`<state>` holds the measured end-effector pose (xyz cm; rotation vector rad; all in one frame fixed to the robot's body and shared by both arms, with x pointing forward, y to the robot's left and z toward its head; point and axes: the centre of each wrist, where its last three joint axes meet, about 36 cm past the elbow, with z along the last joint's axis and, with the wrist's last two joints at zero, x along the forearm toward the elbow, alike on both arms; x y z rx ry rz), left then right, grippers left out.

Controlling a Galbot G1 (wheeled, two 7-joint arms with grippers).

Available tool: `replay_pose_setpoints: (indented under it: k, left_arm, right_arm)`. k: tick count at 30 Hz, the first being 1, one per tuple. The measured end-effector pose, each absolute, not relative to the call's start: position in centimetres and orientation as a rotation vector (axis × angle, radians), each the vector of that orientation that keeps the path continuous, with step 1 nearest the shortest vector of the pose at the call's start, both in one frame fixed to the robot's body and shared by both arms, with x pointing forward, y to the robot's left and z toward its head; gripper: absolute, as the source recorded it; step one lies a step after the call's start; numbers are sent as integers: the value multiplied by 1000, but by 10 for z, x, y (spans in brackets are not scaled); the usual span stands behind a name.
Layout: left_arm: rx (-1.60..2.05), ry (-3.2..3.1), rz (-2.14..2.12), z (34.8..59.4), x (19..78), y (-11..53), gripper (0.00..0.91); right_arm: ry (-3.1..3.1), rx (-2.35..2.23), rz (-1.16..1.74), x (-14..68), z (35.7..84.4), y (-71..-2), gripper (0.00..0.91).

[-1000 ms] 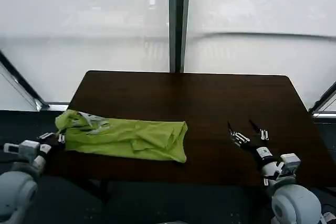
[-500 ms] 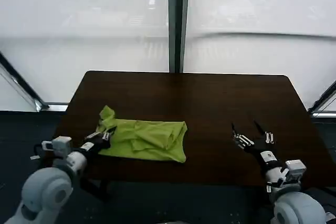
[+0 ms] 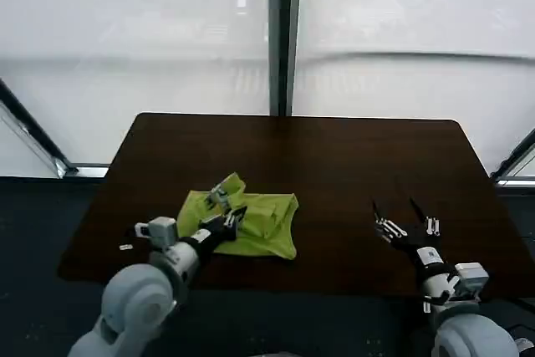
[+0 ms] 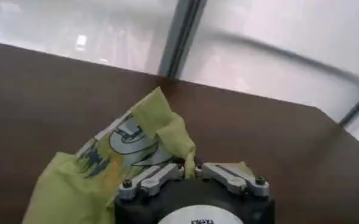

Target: Fold and organize the clothes.

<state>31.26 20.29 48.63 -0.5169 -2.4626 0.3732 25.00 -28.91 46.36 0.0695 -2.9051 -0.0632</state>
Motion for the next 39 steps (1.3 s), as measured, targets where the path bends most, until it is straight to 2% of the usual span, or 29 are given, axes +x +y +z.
replay_pose_setpoints:
  k: [14,15,17,18,29,39]
  left_arm:
    - [-579,-2405,458,469,316,165,0]
    - [-583,-2402,464,468,317,163,107]
    - [-583,-2401,470,465,319,160,107]
    - [-582,-2402,471,464,321,158,878]
    - [-599,-2388,466,447,328,137,878]
    - [-645,-2390,476,455,309,122,878]
  right_arm:
    - [-2893,53,-62,253,456,-288,878]
    - [-2893,52,-63,253,455,-287,878]
    - [-2892,52,-64,252,454,-285,878]
    - [-2890,54,-64,252,453,-284,878]
    - [-2883,76,-47,254,447,-284,878]
    - [-2879,186,-32,261,446,-277,878]
